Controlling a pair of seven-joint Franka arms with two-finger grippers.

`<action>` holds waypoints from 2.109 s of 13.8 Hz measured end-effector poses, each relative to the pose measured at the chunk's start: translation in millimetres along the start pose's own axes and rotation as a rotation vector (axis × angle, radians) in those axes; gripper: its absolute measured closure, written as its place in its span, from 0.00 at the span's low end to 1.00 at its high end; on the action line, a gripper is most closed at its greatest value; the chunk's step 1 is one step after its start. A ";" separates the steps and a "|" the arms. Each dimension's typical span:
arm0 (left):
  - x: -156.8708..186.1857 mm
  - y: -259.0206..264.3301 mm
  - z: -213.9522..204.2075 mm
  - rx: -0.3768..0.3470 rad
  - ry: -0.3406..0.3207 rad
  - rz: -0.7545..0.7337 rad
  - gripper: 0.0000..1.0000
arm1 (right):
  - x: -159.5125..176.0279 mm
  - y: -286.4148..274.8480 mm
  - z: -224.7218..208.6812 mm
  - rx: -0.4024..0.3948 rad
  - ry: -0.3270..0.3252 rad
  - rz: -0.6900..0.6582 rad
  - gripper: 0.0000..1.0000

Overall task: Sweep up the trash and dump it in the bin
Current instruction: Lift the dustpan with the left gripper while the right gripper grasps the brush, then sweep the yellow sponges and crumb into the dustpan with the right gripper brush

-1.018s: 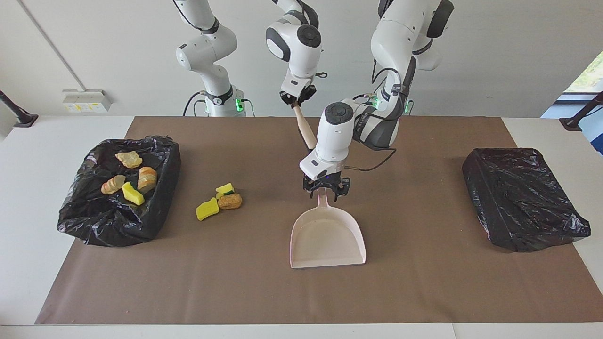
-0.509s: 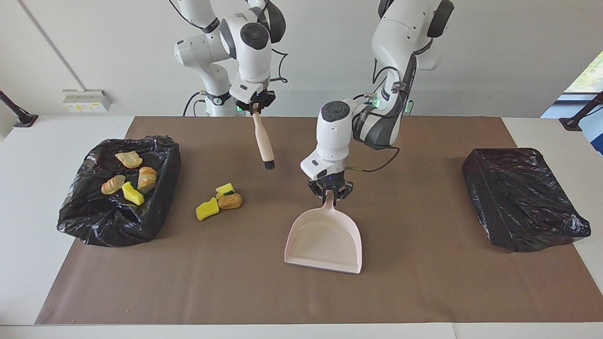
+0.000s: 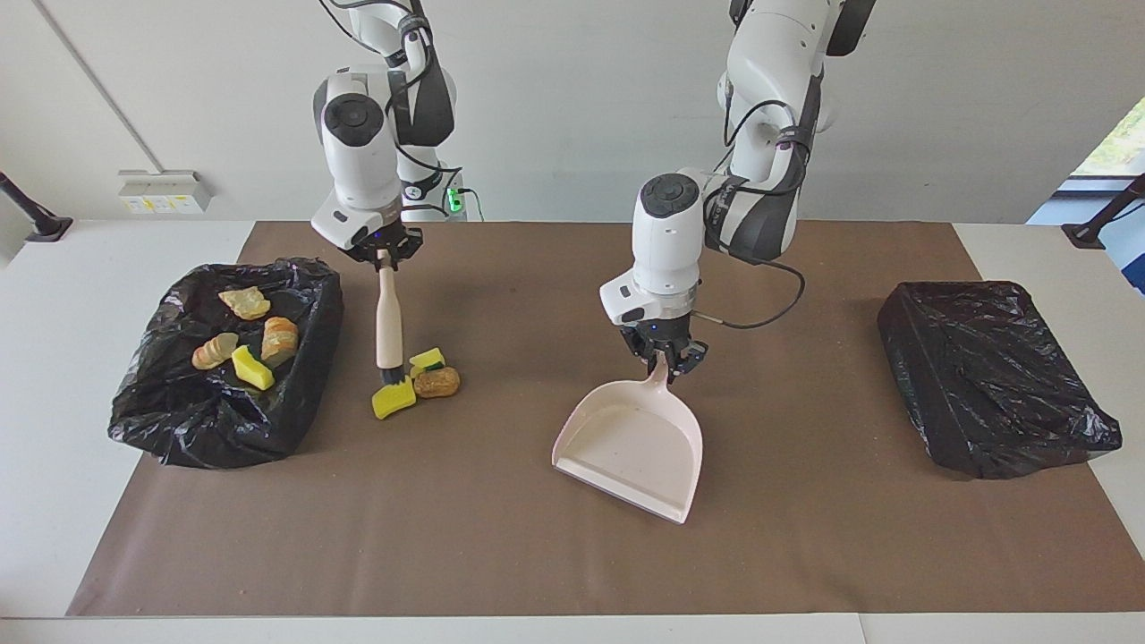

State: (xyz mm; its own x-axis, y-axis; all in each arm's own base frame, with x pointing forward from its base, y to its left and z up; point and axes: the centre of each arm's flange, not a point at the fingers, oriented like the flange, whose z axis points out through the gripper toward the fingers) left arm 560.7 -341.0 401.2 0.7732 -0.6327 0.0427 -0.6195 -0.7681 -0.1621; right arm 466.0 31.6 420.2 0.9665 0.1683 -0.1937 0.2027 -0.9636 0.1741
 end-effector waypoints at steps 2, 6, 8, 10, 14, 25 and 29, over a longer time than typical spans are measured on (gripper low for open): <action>-6.4 -8.9 5.0 -0.004 -0.027 0.135 0.67 | 24.1 20.5 10.6 -0.025 0.009 -0.003 0.74; -15.1 -19.1 18.4 -0.034 -0.046 0.523 0.67 | 47.9 9.9 38.8 -0.010 -0.014 0.005 0.74; -18.2 -15.1 21.2 -0.038 -0.032 0.679 0.67 | 49.3 6.5 45.9 -0.007 -0.030 0.002 0.74; -27.2 -8.1 26.5 -0.041 -0.028 0.733 0.67 | 46.0 -3.8 48.3 -0.008 -0.063 -0.011 0.74; -41.4 -2.4 30.0 -0.041 -0.026 0.757 0.67 | 39.4 -49.0 42.5 0.035 -0.115 -0.026 0.74; -66.2 13.4 35.0 -0.046 -0.036 0.814 0.67 | 13.9 -57.4 12.8 0.019 -0.196 0.061 0.74; -72.3 17.1 39.9 -0.039 -0.016 0.819 0.67 | -4.3 -60.7 31.4 -0.024 -0.222 0.052 0.74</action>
State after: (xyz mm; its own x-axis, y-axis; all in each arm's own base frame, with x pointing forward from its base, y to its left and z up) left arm 499.6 -304.5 356.0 0.0752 -0.9932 -0.0885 -0.9926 -0.0661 -0.1014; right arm 444.6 82.9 380.1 0.9178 0.0658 -0.3915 0.1597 -0.9640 0.2124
